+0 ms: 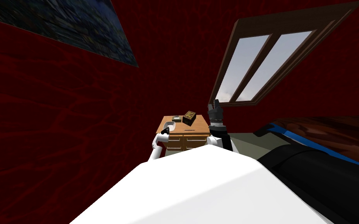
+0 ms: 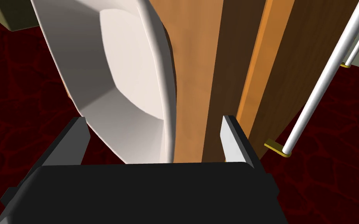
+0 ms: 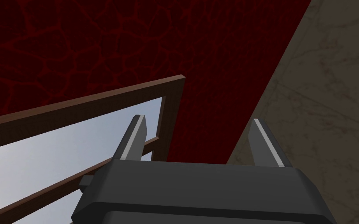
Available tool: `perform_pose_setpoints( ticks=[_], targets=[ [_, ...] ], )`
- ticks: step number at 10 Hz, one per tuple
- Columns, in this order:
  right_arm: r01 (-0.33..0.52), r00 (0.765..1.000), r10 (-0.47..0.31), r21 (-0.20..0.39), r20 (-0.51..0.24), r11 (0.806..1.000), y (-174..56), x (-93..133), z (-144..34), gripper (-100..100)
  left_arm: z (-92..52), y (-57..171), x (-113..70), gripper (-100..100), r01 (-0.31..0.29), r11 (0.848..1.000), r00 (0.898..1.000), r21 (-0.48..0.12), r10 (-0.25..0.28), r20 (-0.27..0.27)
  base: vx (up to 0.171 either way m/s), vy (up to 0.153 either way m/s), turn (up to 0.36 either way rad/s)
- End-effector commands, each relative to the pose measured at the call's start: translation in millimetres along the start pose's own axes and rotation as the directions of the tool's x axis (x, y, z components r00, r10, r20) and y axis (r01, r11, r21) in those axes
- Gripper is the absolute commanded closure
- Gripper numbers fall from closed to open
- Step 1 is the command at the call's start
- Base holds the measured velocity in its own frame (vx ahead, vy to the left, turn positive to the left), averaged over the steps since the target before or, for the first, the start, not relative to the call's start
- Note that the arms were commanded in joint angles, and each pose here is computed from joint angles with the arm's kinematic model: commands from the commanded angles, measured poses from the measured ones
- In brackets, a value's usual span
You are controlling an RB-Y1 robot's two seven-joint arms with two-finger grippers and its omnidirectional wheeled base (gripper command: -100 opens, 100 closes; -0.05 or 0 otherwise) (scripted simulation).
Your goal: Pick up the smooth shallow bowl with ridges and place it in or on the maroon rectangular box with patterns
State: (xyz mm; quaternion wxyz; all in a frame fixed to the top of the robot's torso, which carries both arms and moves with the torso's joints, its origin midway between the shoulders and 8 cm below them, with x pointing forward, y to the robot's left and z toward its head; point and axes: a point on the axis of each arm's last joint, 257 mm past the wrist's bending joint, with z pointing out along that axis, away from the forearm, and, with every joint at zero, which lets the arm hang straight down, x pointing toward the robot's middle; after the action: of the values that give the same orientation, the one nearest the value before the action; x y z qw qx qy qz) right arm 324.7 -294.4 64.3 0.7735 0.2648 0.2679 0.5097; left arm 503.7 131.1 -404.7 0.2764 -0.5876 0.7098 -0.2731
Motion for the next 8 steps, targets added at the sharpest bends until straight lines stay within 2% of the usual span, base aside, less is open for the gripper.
perform_pose_setpoints(
  ticks=[1,2,3,7,8],
  targets=[
    [0.000,1.000,0.000,0.000,0.000,1.000,0.0,0.0,0.0,0,4.2,5.1,-2.0,-100,0.000,1.000,1.000,0.002,0.000,0.000,0.070,-0.021,-0.004],
    [0.000,1.000,0.000,0.000,0.000,1.000,0.0,0.0,0.0,0,2.6,3.4,-0.9,-100,0.000,1.000,1.000,0.000,0.000,0.000,0.030,-0.012,0.002],
    [0.000,1.000,0.000,0.000,0.000,1.000,0.0,0.0,0.0,0,2.9,3.3,-0.9,100,0.000,1.000,1.000,0.002,0.000,0.000,0.005,-0.002,0.001],
    [0.000,1.000,0.000,0.000,0.000,1.000,0.0,0.0,0.0,0,3.0,4.5,-1.1,100,0.001,1.000,1.000,-0.001,-0.001,0.000,0.000,0.000,0.000],
    [0.000,1.000,0.000,0.000,0.000,1.000,0.0,0.0,0.0,0,3.0,4.7,-1.2,0,0.000,1.000,1.000,-0.001,0.000,0.000,0.000,0.000,0.000]
  ],
)
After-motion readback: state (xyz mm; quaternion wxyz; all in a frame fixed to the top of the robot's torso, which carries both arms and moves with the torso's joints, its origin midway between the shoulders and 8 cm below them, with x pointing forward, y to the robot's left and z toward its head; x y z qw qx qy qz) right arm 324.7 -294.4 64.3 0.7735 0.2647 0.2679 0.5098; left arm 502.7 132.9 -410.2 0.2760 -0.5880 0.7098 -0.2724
